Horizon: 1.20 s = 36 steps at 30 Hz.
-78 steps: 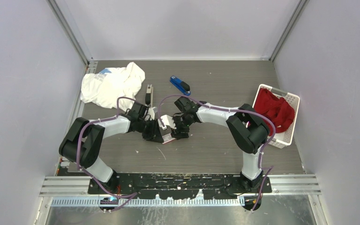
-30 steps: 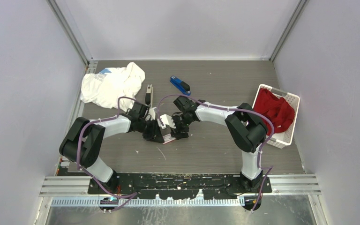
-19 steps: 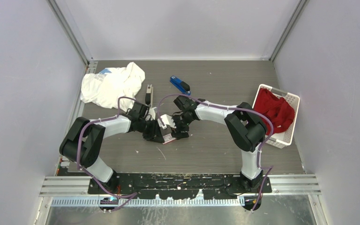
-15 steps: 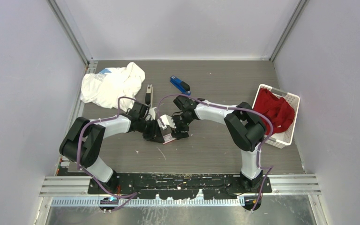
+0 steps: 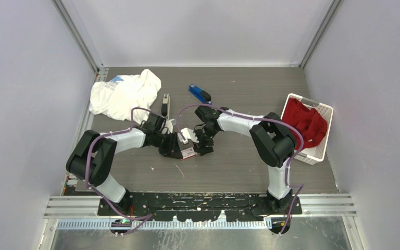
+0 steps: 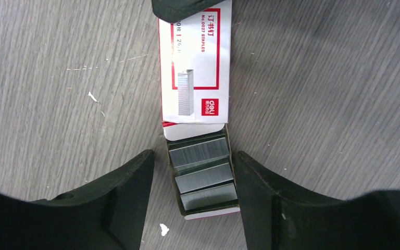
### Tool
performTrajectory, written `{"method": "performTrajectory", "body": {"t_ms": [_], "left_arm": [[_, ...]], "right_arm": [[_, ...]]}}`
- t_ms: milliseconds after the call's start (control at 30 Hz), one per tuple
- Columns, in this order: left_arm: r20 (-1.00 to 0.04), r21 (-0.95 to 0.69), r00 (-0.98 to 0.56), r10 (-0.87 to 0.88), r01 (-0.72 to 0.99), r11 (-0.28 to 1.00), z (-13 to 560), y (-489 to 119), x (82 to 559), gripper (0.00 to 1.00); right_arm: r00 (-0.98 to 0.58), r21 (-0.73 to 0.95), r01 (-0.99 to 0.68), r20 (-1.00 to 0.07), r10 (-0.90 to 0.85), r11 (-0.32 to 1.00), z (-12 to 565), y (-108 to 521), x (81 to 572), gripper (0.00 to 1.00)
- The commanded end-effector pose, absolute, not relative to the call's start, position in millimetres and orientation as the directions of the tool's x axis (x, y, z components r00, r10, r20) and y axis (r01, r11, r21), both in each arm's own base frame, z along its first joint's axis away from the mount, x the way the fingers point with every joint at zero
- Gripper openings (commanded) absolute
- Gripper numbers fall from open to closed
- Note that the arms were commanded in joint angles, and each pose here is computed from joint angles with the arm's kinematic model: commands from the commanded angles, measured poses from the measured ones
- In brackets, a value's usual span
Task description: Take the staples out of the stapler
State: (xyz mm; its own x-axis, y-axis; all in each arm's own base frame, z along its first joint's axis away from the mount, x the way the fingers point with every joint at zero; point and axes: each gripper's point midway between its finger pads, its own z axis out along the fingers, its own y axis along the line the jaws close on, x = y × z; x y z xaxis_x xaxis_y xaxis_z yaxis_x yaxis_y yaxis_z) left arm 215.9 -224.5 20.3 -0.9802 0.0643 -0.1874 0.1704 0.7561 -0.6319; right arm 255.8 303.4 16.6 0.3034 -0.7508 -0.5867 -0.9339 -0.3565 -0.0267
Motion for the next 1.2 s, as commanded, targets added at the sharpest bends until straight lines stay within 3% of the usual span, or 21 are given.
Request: {"method": "performTrajectory", "body": {"t_ms": [0, 467, 1167], "left_arm": [[-0.120, -0.531, -0.989, 0.092, 0.142, 0.835, -9, -203, 197, 0.26], [-0.118, -0.532, -0.989, 0.091, 0.141, 0.835, -10, -203, 197, 0.26], [-0.111, -0.539, -0.990, 0.091, 0.137, 0.831, -10, -205, 196, 0.24]], "right_arm": [[0.238, 0.070, -0.948, -0.495, -0.836, -0.312, -12, 280, 253, 0.60], [0.211, 0.052, -0.960, -0.514, -0.831, -0.276, -7, 281, 257, 0.44], [0.215, 0.044, -0.957, -0.554, -0.805, -0.286, 3, 301, 244, 0.38]]}}
